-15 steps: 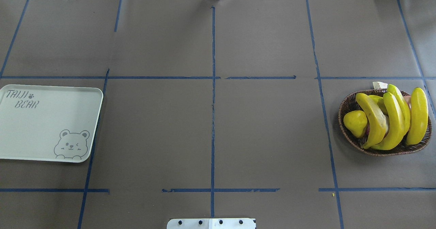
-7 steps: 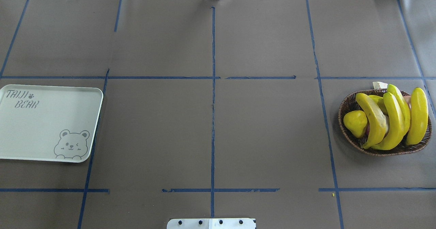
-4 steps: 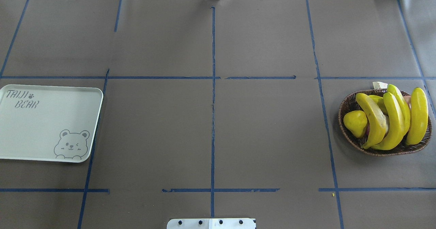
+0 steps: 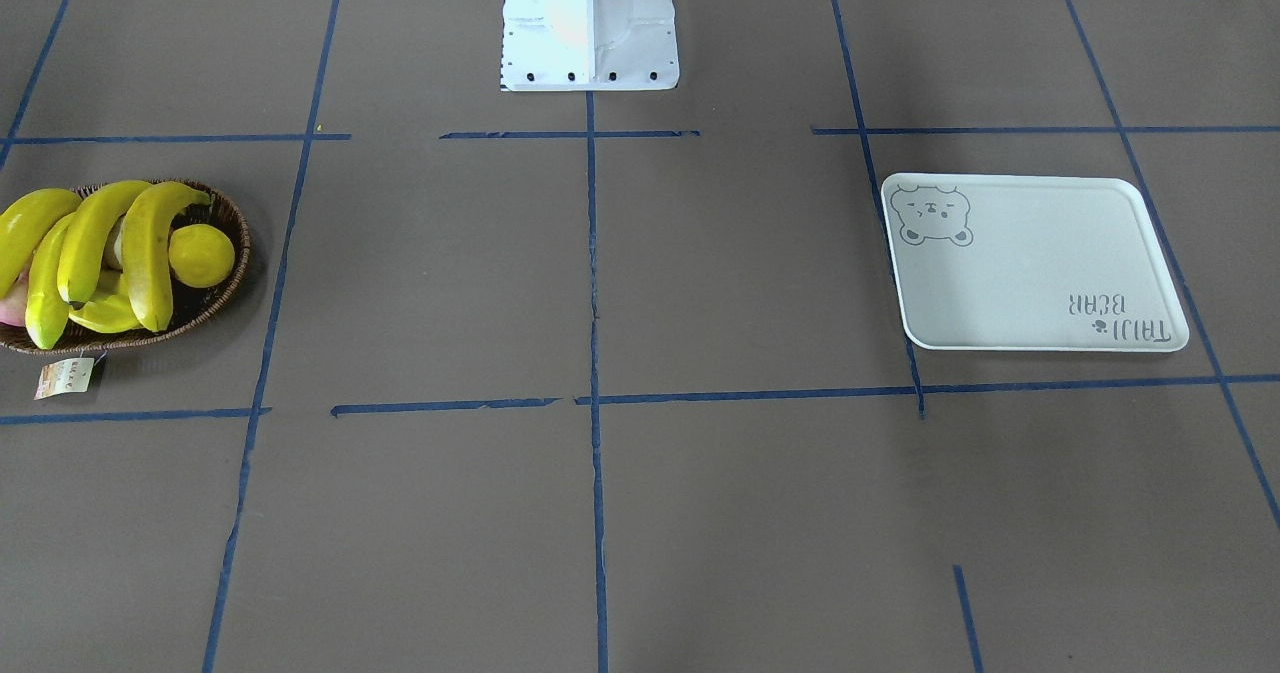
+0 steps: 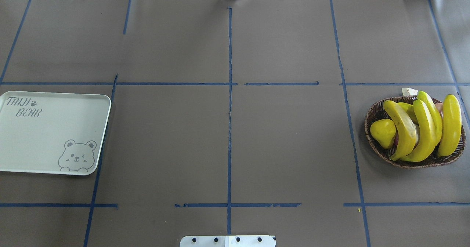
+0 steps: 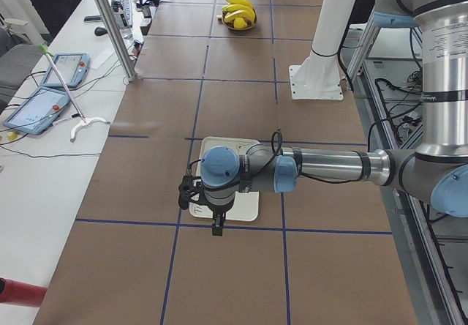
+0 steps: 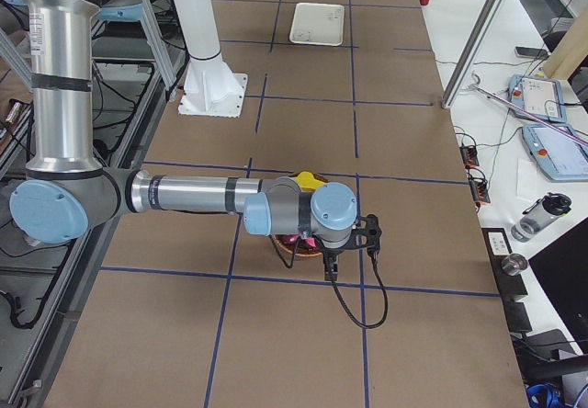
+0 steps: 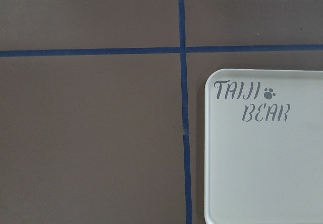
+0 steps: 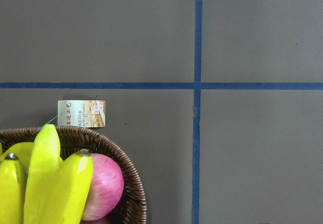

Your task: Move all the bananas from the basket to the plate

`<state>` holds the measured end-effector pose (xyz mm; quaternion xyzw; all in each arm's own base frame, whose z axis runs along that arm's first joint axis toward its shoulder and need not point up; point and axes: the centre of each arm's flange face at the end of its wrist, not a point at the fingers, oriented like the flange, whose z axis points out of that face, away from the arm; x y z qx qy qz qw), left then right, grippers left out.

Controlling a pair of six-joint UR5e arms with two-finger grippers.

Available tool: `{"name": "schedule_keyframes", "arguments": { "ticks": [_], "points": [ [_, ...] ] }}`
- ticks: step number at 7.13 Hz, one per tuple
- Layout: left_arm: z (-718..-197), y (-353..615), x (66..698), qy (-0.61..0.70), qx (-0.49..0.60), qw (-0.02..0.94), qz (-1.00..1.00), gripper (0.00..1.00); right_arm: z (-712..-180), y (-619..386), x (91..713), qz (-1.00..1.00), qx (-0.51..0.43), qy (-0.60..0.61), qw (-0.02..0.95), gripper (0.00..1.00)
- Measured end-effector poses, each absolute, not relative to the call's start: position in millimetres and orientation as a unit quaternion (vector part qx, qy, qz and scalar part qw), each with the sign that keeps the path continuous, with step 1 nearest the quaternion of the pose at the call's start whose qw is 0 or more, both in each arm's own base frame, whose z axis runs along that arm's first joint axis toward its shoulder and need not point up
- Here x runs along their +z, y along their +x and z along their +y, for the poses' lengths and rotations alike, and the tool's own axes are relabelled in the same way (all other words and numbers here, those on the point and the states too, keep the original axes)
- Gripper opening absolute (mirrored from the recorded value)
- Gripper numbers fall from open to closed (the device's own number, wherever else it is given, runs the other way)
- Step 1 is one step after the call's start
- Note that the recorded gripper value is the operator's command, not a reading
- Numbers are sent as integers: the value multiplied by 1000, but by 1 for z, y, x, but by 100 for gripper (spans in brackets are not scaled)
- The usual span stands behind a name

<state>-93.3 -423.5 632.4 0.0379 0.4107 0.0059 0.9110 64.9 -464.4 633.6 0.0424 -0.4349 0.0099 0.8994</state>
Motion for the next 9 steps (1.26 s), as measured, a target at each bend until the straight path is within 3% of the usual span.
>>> {"name": "schedule_keyframes", "arguments": {
  "ticks": [4,9],
  "points": [
    [-424,-93,630,39,6,911,410,100,-430,-23,608,-467,66,59,880,100],
    [-424,-93,631,39,6,911,411,100,-386,-73,612,-436,28,49,898,100]
  ]
}}
